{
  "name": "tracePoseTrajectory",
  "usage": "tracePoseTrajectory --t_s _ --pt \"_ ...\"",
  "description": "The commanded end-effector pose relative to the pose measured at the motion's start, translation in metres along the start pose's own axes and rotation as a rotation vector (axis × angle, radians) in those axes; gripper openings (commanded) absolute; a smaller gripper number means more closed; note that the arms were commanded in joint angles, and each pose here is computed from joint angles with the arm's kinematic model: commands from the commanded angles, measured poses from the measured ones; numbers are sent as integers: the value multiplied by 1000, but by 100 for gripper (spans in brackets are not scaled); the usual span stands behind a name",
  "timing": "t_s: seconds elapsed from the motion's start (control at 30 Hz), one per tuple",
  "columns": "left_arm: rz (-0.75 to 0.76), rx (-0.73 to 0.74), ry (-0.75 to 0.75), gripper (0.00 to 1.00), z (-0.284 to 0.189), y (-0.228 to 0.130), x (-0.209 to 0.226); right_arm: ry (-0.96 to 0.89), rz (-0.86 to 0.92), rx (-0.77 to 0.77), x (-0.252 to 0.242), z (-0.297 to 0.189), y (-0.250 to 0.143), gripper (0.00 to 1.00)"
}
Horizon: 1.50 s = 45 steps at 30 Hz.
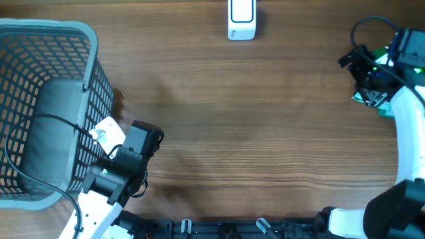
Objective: Scan the item barcode
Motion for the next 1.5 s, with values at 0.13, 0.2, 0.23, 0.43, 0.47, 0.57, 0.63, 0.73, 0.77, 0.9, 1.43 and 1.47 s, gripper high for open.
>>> tracePoseTrajectory --t_s 0.13,0.2,0.23,0.43,0.47,0.57,0.63,0.73,0.77,0.9,1.43,1.47 --pt "4 -4 1 100 0 0 1 189 -440 -43 99 -45 -70 100" --pt "4 -4 1 100 0 0 1 209 -510 -86 112 -64 -88 100" --pt "4 -4 1 100 0 0 1 230 -553 -119 118 -80 -100 100" --pt "4 -4 1 100 0 0 1 341 -650 -209 117 -146 -138 100" --pt "4 -4 1 100 0 0 1 358 -653 -203 112 -153 -141 100" --pt "4 -4 1 100 0 0 1 376 -651 -216 102 -168 -145 100" --pt "4 -4 1 100 0 0 1 379 -650 -220 101 -169 -145 100" --pt "4 -4 1 100 0 0 1 369 -652 -210 103 -165 -144 100" --pt "4 -4 1 100 0 0 1 362 -658 -204 104 -163 -144 100" --pt "4 -4 1 100 0 0 1 322 -747 -199 108 -151 -143 100" --pt "4 -4 1 100 0 0 1 287 -758 -507 52 -178 -120 100" --pt "4 -4 1 100 0 0 1 303 -744 -556 42 -178 -125 100"
Point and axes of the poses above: each gripper's point midway between its finger pads, its own z axis out along the fingers, its own x axis along the line the jaws close on, y = z × x, the point moved 9 cm from there along -z, back along the fingers, and after that the axes turned 8 degrees about -z, right-handed, at the moved point
